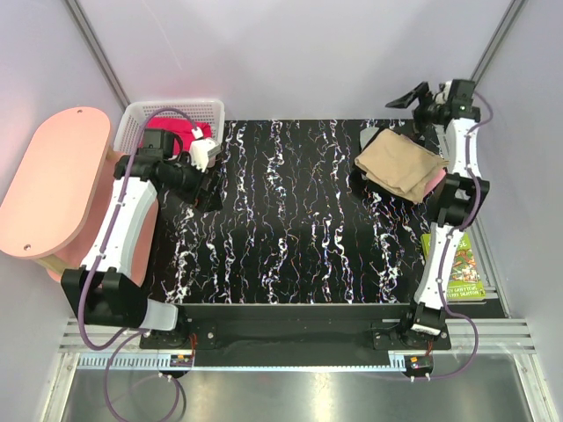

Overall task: Fold and stack the t-shirts
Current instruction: Put the neatly folded tshirt into the corner of the board with the right arm

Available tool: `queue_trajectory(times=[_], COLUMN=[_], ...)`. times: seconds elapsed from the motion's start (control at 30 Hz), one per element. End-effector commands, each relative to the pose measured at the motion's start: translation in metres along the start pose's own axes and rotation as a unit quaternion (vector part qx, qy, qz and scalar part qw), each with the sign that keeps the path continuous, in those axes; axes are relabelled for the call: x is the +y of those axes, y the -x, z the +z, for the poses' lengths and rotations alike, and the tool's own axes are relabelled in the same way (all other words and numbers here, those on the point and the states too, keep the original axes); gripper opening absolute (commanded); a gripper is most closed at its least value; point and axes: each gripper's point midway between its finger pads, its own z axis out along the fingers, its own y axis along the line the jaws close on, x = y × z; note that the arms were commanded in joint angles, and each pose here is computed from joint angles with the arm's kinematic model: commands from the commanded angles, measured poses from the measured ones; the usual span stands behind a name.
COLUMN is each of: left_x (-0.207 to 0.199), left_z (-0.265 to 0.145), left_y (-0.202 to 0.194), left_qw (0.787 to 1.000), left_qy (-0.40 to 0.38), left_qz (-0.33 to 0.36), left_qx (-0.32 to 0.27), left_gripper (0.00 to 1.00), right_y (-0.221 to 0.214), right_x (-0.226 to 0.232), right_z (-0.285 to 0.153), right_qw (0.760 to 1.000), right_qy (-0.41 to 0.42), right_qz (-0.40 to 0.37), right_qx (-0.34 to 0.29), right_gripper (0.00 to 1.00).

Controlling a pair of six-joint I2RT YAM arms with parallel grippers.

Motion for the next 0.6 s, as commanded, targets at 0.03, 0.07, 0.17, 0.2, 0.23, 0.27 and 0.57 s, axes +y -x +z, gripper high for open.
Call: queue_trajectory(times=[0.03, 0.07, 0.17, 0.2, 0.23, 0.27, 0.57], left_x=[0.011, 0.011, 0.012, 0.013, 0.014, 0.014, 0.004], left_z=[0.004, 0.005, 0.009, 0.010, 0.010, 0.010, -0.012], left_y=[0.013, 0.013, 0.012, 0.012, 0.012, 0.011, 0.013], left_qw=[1.000, 1.000, 1.000, 1.000, 1.000, 1.000, 0.999], left_qy=[0.007, 0.006, 0.003, 0.003, 0.005, 0.006, 0.026], left_qz=[-0.007, -0.009, -0.014, -0.014, -0.014, -0.014, 0.001], left_qx=[-0.007, -0.006, -0.004, -0.003, -0.002, -0.002, -0.025], left_gripper=[0.99, 0.99, 0.99, 0.99, 0.99, 0.99, 0.99], right_y=[-0.027, -0.030, -0.032, -0.029, -0.027, -0.026, -0.019], right_x=[-0.088, -0.103, -0.125, -0.131, -0.133, -0.134, -0.007], right_z=[0.049, 0.054, 0.060, 0.059, 0.059, 0.059, 0.011], right_qw=[0.994, 0.992, 0.989, 0.989, 0.989, 0.989, 0.997], right_qy=[-0.022, -0.029, -0.038, -0.042, -0.043, -0.042, 0.046], right_qz=[0.087, 0.097, 0.117, 0.122, 0.123, 0.122, 0.018], right_qx=[0.069, 0.075, 0.080, 0.076, 0.074, 0.073, 0.060], right_gripper=[1.00, 1.00, 1.00, 1.00, 1.00, 1.00, 1.00])
